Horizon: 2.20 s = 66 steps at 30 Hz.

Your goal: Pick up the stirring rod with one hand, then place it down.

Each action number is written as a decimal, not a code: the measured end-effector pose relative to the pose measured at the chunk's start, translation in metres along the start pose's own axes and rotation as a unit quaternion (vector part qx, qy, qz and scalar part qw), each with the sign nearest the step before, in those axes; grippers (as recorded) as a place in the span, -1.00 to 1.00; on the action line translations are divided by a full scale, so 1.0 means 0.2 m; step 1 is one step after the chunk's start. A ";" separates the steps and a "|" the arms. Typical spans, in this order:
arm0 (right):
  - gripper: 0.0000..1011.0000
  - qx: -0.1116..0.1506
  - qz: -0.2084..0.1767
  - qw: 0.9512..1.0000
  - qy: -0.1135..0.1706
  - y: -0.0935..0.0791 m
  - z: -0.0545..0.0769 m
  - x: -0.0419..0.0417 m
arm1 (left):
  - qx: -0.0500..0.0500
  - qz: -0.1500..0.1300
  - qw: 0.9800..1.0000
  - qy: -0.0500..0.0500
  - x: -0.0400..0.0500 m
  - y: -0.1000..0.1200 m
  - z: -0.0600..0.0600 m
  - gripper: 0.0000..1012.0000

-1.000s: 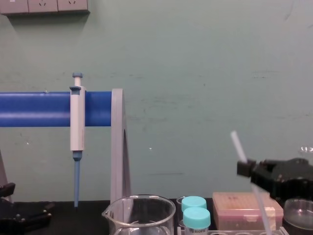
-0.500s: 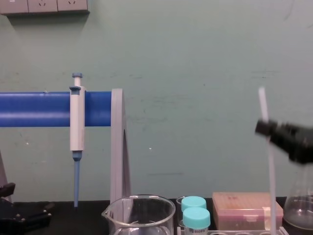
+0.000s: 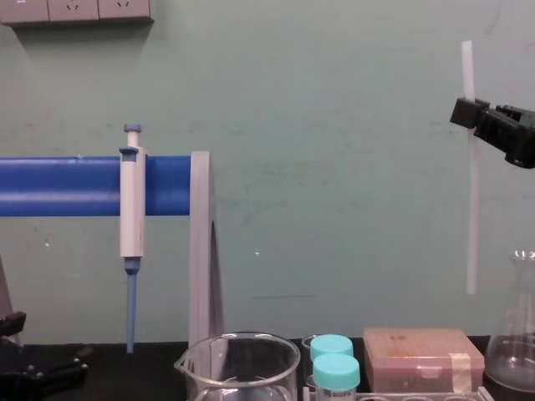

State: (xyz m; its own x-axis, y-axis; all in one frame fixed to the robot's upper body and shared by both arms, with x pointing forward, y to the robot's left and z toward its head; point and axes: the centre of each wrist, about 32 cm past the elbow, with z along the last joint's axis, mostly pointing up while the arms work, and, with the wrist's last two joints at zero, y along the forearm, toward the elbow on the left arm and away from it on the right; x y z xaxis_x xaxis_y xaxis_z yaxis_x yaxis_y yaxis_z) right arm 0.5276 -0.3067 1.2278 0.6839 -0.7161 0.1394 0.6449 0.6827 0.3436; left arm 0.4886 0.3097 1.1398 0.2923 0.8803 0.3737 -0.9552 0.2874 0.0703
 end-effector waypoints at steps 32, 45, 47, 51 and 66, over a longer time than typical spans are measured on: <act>-0.86 -0.014 0.001 1.000 0.004 -0.01 -0.01 -0.027 | 0.000 0.000 1.000 0.000 0.000 0.00 0.00 0.98; -0.86 -0.017 0.003 1.000 0.005 -0.01 -0.01 -0.025 | 0.000 0.000 1.000 0.000 0.000 0.00 0.00 0.98; -0.86 -0.017 0.003 1.000 0.005 -0.01 -0.01 -0.025 | 0.000 0.000 1.000 0.000 0.000 0.00 0.00 0.98; -0.86 -0.018 0.003 1.000 0.006 -0.01 -0.01 -0.025 | 0.000 0.000 1.000 0.000 0.000 0.00 0.00 0.98; -0.86 -0.021 0.007 1.000 0.008 -0.01 -0.02 -0.022 | 0.000 0.000 1.000 0.000 0.000 0.00 0.00 0.98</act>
State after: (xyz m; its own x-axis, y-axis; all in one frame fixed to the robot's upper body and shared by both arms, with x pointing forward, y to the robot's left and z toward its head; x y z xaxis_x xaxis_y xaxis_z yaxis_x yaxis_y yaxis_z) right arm 0.5238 -0.3051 1.2233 0.6980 -0.7044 0.1289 0.6487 0.6982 0.3027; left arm 0.4886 0.3097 1.1398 0.2923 0.8803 0.3737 -0.9552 0.2874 0.0702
